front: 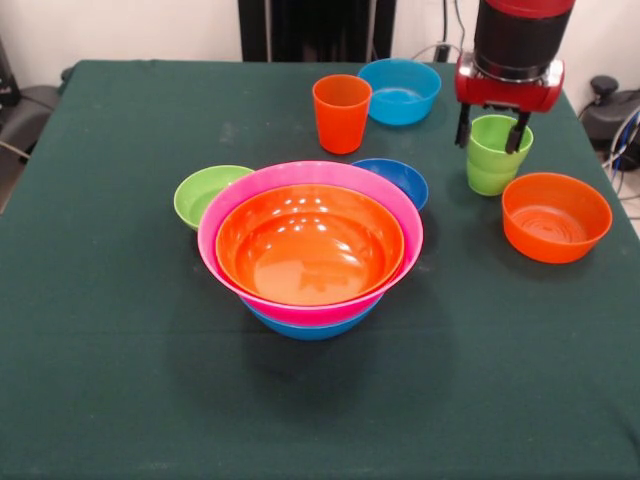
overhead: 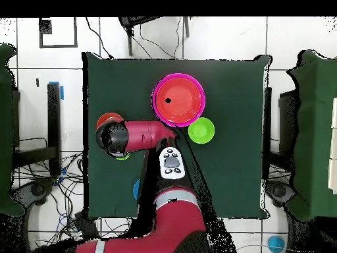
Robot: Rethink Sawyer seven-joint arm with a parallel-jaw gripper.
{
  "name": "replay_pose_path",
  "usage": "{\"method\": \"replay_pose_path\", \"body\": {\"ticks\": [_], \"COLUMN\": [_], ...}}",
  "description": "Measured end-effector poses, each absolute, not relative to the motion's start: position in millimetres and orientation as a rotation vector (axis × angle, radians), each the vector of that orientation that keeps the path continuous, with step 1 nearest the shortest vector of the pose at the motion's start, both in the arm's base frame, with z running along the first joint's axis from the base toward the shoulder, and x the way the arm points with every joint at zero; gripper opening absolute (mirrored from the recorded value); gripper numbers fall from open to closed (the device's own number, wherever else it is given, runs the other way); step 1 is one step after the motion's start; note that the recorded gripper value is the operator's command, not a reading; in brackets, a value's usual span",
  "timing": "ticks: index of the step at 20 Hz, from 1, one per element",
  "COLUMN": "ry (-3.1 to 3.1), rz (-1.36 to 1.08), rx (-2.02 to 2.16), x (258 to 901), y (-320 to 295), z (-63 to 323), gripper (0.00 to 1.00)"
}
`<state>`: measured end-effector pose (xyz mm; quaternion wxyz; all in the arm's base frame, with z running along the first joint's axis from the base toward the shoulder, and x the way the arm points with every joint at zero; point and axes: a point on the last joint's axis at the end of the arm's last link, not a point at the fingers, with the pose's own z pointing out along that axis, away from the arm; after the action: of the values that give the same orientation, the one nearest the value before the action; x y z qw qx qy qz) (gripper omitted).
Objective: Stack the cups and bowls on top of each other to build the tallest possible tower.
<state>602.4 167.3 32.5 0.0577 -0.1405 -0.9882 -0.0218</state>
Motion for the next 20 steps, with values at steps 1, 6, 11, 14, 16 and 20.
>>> {"method": "replay_pose_path", "body": {"ticks": [1, 6, 11, 14, 16, 20], "ry": [-2.996, -3.002, -3.013, -3.017, -3.02, -3.026], "rz": [-0.065, -0.06, -0.058, -0.059, -0.06, -0.06], "rx": [-0.425, -0.423, -0.428, -0.431, -0.434, -0.436], "x": [601, 590, 588, 590, 591, 592], "y": [167, 165, 162, 161, 160, 159], "z": [36, 57, 70, 72, 74, 77], "gripper": [1.0, 1.0, 1.0, 1.0, 1.0, 1.0]}}
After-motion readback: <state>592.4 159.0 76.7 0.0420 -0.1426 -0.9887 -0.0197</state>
